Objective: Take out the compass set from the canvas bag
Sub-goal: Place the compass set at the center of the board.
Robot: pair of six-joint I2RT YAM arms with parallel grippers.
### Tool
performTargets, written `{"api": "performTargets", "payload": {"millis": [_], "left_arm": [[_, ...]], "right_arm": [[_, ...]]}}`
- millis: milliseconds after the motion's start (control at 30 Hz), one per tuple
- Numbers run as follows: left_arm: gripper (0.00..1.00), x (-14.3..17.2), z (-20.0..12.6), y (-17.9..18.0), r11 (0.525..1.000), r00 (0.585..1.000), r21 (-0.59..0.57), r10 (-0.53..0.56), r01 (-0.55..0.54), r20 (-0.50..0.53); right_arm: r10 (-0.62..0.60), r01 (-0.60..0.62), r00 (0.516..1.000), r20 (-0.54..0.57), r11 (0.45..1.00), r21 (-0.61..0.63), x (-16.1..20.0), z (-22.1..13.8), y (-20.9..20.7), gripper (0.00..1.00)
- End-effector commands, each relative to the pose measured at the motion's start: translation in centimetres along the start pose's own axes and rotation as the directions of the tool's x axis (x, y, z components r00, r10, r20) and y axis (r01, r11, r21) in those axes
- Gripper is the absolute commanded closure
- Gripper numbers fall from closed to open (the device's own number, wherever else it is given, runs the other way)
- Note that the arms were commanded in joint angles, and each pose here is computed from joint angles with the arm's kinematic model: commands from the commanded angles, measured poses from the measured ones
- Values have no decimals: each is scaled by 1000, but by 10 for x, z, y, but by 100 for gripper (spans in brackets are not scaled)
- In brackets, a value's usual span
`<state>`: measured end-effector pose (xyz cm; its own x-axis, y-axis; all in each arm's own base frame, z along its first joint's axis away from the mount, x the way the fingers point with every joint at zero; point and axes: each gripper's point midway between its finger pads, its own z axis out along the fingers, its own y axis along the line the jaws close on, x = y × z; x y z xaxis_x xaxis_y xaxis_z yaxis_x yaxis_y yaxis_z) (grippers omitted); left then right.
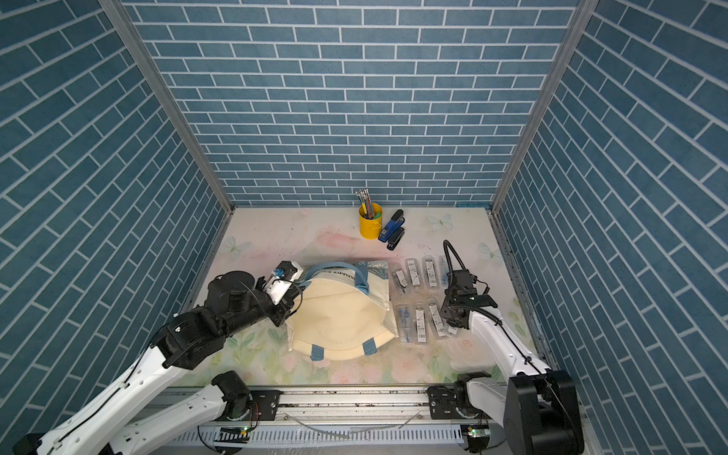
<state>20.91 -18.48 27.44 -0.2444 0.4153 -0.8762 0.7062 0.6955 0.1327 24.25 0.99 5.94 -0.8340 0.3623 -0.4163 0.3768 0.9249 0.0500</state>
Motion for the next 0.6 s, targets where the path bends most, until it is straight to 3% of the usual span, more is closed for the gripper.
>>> {"api": "performTargets", "payload": {"millis": [0,300,567], "left_arm": [[100,-20,-6,0,1000,997,4,-8,8,78],[100,-19,-4,0,1000,997,6,-8,8,73],[100,-18,-4,0,1000,997,5,-4,3,72]], "right_arm": [[59,-59,998,-19,998,32,8,5,-11,67],[44,-45,996,-77,999,-20,5,19,2,46],[32,-36,995,-99,998,-42,-6,27,12,37]]}}
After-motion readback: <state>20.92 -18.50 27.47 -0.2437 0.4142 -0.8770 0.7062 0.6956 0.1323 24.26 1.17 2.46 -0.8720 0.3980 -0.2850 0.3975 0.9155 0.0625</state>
